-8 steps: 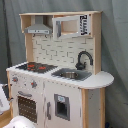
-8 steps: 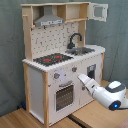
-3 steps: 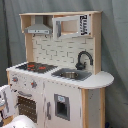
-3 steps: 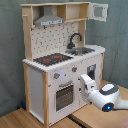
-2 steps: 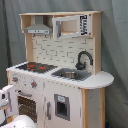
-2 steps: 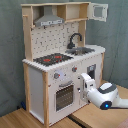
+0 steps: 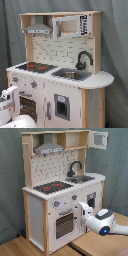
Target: Play with the kitchen
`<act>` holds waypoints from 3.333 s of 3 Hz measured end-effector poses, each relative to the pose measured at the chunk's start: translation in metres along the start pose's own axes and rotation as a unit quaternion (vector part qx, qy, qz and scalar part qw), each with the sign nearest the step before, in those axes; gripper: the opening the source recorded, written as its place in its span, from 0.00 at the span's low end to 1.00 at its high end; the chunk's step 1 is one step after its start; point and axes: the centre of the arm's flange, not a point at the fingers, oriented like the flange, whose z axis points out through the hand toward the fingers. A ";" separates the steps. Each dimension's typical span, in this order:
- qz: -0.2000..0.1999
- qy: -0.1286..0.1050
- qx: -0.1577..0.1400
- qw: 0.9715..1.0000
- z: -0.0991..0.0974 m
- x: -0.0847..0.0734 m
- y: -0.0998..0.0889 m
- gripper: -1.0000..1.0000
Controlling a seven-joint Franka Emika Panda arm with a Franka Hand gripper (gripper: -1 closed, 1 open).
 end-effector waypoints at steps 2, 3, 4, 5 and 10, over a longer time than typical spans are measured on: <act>-0.046 0.015 0.040 0.998 0.025 -0.008 -0.004 1.00; -0.074 0.015 0.055 0.996 0.042 -0.007 0.001 1.00; -0.087 0.020 0.061 0.994 0.045 -0.002 0.005 1.00; -0.087 0.020 0.061 0.994 0.045 -0.002 0.005 0.00; -0.025 -0.016 -0.049 0.998 -0.030 0.009 -0.005 0.00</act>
